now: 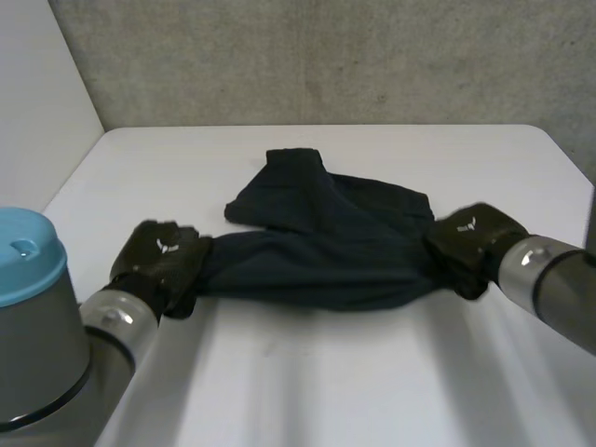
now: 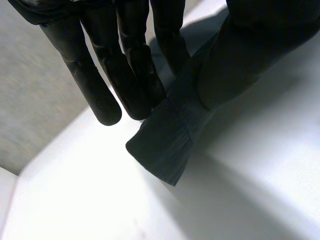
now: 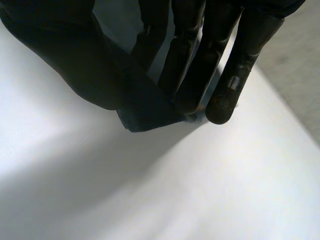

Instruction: Fold the shorts.

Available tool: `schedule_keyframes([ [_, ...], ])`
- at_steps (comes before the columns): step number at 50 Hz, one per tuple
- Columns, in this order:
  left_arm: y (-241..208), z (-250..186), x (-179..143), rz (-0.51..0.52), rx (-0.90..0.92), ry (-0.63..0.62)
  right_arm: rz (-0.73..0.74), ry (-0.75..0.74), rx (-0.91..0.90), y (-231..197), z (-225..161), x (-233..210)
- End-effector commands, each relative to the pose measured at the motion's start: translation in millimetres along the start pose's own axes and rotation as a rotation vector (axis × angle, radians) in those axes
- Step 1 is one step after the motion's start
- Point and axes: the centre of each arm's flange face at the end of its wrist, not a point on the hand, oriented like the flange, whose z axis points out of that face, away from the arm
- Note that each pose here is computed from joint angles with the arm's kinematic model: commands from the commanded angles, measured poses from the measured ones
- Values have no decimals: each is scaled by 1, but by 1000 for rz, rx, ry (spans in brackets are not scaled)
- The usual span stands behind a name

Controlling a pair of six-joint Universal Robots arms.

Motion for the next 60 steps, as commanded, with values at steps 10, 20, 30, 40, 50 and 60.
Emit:
schedule_keyframes([
  [10, 36, -12, 29, 78, -145, 126, -131, -242, -219, 25, -36, -20],
  [20, 12, -14, 22, 62, -31, 94, -44, -235, -148, 19, -32, 8],
  [30, 23, 34, 40, 201, -13, 94, -17, -152, -154, 32, 16, 19],
  [40, -41, 137, 36, 303, 274, -101, 45, 82, 28, 1, 70, 58],
  [50, -77, 214, 24, 256, 469, -268, -1, 220, 211, -7, 129, 77],
  [60, -140, 220, -16, 178, 672, -455, -44, 426, 490, -67, 138, 112],
])
